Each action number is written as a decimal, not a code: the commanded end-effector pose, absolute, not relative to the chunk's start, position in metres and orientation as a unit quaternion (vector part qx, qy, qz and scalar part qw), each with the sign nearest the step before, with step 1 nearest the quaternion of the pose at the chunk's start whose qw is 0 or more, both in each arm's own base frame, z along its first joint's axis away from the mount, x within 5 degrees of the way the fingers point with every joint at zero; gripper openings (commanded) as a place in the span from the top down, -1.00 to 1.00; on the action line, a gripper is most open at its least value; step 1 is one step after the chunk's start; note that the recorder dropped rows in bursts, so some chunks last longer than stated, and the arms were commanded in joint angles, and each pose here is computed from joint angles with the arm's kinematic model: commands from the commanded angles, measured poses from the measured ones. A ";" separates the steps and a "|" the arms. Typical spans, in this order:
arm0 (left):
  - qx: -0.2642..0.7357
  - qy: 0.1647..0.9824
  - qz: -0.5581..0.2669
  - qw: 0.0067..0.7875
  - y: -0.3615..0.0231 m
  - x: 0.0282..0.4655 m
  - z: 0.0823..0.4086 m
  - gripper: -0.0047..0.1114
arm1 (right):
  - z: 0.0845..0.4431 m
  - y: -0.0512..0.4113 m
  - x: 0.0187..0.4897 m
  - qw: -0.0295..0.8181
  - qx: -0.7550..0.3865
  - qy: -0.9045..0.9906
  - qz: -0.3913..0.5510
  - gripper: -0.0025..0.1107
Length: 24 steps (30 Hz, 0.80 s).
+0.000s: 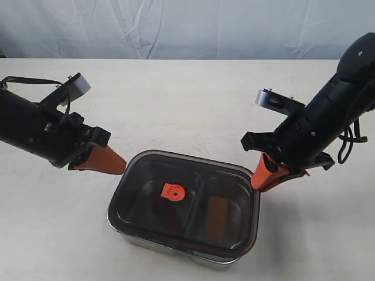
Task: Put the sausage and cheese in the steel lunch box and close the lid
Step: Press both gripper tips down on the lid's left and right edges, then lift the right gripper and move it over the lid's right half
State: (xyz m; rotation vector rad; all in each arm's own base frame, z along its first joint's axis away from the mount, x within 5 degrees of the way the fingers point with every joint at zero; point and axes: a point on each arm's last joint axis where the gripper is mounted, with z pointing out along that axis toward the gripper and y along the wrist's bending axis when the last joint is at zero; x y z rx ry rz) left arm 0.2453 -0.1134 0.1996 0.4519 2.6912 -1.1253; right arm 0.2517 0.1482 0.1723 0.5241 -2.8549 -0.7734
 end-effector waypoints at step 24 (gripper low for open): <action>0.154 0.905 -0.386 0.088 -0.115 0.243 0.199 0.92 | 0.191 0.150 0.265 -0.082 0.188 -0.955 -0.215 0.97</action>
